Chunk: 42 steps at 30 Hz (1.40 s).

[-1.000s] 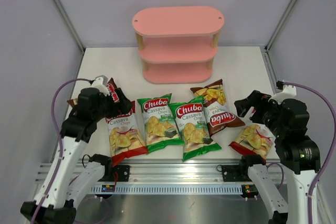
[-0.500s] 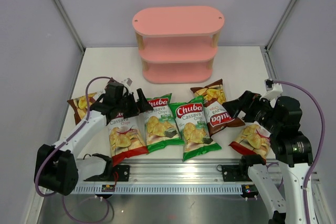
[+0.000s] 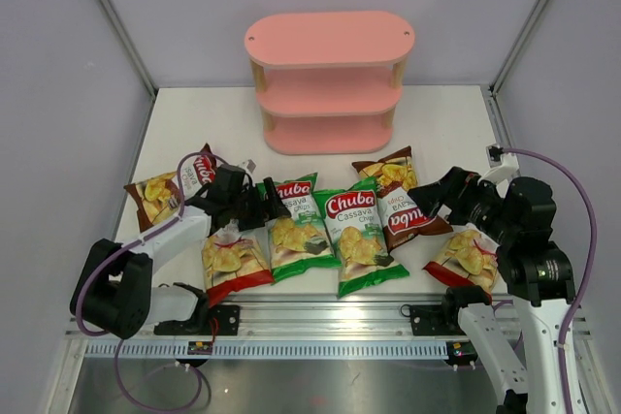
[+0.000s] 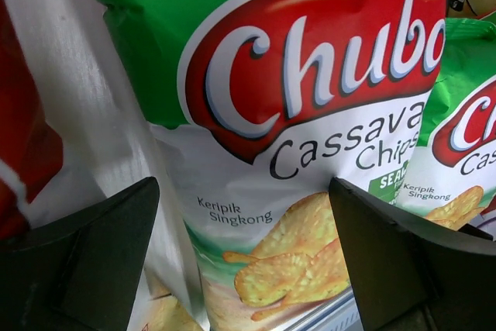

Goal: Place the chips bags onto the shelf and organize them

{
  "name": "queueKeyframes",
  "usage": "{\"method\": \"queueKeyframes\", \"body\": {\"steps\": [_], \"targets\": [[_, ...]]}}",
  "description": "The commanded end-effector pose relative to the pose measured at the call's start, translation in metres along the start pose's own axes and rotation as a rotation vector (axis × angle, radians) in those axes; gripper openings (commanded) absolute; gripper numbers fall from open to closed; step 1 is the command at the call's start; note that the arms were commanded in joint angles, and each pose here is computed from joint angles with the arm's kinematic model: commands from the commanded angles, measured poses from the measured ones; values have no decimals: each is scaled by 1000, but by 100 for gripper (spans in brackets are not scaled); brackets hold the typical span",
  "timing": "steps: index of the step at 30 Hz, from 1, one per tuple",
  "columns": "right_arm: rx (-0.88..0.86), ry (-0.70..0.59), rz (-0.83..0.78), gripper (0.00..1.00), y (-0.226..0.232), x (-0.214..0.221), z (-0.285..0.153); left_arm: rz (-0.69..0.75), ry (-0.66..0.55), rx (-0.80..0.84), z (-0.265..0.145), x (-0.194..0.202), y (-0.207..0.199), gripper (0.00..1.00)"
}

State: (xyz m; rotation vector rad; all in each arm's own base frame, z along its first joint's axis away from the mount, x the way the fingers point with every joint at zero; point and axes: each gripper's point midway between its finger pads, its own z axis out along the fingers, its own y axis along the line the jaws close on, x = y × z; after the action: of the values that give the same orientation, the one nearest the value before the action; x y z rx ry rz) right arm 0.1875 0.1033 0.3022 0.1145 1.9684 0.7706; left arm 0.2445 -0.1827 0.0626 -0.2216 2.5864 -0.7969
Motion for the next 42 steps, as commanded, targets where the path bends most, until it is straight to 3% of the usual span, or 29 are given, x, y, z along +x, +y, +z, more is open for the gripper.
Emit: {"method": "queueKeyframes", "body": {"steps": [1, 8, 12, 15, 26, 35, 42], "targets": [[-72, -12, 7, 99, 12, -5, 4, -11, -17, 67, 9, 1, -8, 93], [-108, 6, 42, 99, 15, -2, 12, -42, -39, 140, 19, 3, -13, 83], [-117, 10, 52, 99, 16, -1, 14, -56, -66, 147, 22, -1, -13, 69], [-116, 11, 48, 100, 16, -1, 13, -65, -102, 140, 20, -6, -12, 48], [-161, 47, 107, 99, 14, 12, 28, -63, -255, 153, -14, -33, -27, 22], [-274, 143, 185, 100, 17, 32, 50, -91, -310, 229, -38, -47, -51, 15], [-285, 191, 230, 99, 9, 47, 62, -92, -343, 259, -51, -57, -63, 2]]}}
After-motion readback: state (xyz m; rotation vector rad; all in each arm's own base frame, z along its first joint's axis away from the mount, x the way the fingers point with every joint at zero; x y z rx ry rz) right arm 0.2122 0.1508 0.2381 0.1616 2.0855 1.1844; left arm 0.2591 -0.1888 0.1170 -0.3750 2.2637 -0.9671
